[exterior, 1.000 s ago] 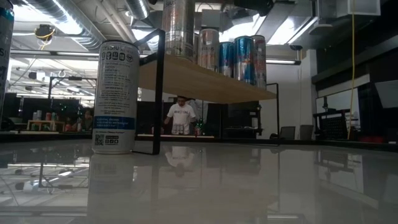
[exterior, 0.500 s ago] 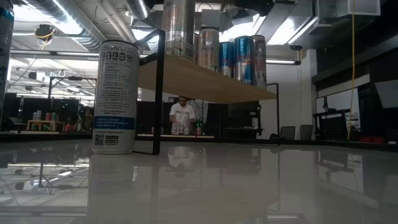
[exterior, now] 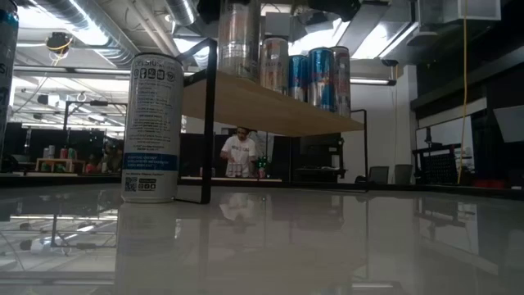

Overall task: Place canned beverage on shelf
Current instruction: Put the white-yellow soda can on the shelf aligned with the other white-yellow soda cans

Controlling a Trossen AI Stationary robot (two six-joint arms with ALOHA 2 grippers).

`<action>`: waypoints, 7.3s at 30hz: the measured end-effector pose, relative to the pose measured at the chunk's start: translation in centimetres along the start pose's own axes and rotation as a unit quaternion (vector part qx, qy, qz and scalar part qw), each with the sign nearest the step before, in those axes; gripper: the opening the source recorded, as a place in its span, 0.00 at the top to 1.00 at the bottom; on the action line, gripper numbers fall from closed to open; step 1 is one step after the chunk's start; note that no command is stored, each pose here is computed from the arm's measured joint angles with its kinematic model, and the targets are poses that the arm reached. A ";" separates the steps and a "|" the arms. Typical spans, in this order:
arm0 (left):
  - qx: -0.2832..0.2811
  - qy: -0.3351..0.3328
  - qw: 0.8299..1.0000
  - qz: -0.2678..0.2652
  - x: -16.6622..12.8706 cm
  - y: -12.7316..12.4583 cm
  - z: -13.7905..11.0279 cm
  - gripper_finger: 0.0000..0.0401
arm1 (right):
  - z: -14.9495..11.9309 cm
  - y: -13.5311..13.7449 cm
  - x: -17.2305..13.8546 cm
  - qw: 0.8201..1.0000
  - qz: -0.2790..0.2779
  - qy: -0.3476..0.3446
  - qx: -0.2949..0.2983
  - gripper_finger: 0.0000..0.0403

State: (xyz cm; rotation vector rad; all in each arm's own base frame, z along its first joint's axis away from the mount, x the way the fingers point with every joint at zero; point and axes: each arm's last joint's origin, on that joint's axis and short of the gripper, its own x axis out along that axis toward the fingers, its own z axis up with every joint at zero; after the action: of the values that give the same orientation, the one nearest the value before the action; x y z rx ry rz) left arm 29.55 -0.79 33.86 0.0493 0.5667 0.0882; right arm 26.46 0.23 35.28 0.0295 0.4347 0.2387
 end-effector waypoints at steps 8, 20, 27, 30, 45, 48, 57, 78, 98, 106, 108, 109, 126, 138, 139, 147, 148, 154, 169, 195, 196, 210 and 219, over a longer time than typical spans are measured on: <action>-0.012 -0.022 0.999 0.029 0.0 0.1 0.4 0.42 | 0.0 0.0 0.0 1.000 0.000 -0.001 0.000 0.04; -0.035 -0.068 0.995 0.065 1.6 2.0 1.2 0.39 | 1.0 0.0 -0.1 0.999 -0.002 -0.050 -0.013 0.04; -0.038 -0.062 0.995 0.065 4.2 4.2 1.2 0.39 | 1.7 0.0 -0.4 0.997 -0.003 -0.069 -0.018 0.04; -0.043 -0.062 0.995 0.072 4.7 5.0 1.5 0.39 | 2.4 0.1 -0.9 0.997 -0.003 -0.078 -0.020 0.04; -0.047 -0.060 0.994 0.074 5.0 5.8 1.8 0.38 | 3.9 -0.1 -1.8 0.992 -0.082 -0.096 -0.018 0.04; -0.047 -0.061 0.994 0.074 4.9 5.8 1.8 0.38 | 3.8 -0.1 -1.8 0.992 -0.082 -0.093 -0.017 0.04; -0.050 -0.060 0.993 0.092 4.9 5.9 1.8 0.38 | 3.4 -0.1 -1.8 0.994 -0.082 -0.072 -0.013 0.04; -0.055 -0.059 0.990 0.117 4.9 6.1 1.8 0.29 | 3.4 -0.1 -1.8 0.994 -0.082 -0.072 -0.013 0.04; -0.051 -0.065 0.990 0.118 4.4 6.1 2.0 0.19 | 2.9 -0.1 -1.7 0.996 -0.081 -0.047 -0.009 0.04; -0.049 -0.067 0.990 0.114 4.1 5.8 2.2 0.19 | 2.8 -0.1 -1.7 0.996 -0.081 -0.043 -0.008 0.04; -0.047 -0.062 0.991 0.112 3.9 5.7 2.5 0.19 | 2.8 -0.1 -1.7 0.996 -0.081 -0.043 -0.008 0.04; -0.046 -0.061 0.991 0.111 3.8 5.6 2.6 0.19 | 2.8 -0.1 -1.7 0.996 -0.081 -0.043 -0.008 0.04; -0.033 -0.047 0.994 0.094 2.6 4.4 3.9 0.20 | 2.5 -0.2 -1.7 0.995 -0.091 -0.028 -0.005 0.04; -0.027 -0.040 0.992 0.113 0.4 4.4 4.0 0.20 | 2.3 -0.2 -1.7 0.995 -0.098 -0.017 -0.003 0.04; -0.026 -0.036 0.993 0.106 0.1 4.3 3.9 0.20 | 2.3 -0.2 -1.7 0.995 -0.098 -0.017 -0.003 0.04; -0.009 -0.003 0.997 0.076 -0.6 2.8 3.3 0.20 | 1.8 -0.7 0.0 0.994 -0.109 0.005 0.000 0.04; -0.006 0.006 0.997 0.073 -0.6 2.6 3.1 0.20 | 1.7 -0.8 0.3 0.994 -0.109 0.008 0.001 0.04; -0.018 0.032 0.997 0.069 -0.6 1.9 2.6 0.20 | 1.2 -1.3 1.7 0.991 -0.134 0.030 0.003 0.04; -0.029 0.044 0.993 0.110 2.0 2.0 2.2 0.20 | 0.9 -1.6 2.3 0.988 -0.149 0.038 0.004 0.04; -0.023 0.042 0.996 0.073 2.4 1.3 2.2 0.20 | 1.0 -1.8 2.2 0.982 -0.186 0.037 0.001 0.04; -0.023 0.042 0.996 0.074 2.4 1.3 2.2 0.20 | 1.0 -1.8 2.2 0.982 -0.186 0.037 0.001 0.04; -0.029 0.023 0.996 0.075 2.4 1.3 2.6 0.20 | 1.9 -1.1 -0.3 0.982 -0.187 0.003 -0.002 0.04; -0.035 -0.013 0.996 0.076 2.5 1.3 3.3 0.20 | 2.2 -0.9 -1.3 0.982 -0.187 -0.009 -0.003 0.04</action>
State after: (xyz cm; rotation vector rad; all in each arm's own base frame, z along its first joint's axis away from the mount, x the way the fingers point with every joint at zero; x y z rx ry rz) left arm 33.29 0.70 35.43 0.0242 0.5335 0.2546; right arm 26.43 -0.87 37.72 -0.0554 0.4132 -0.1308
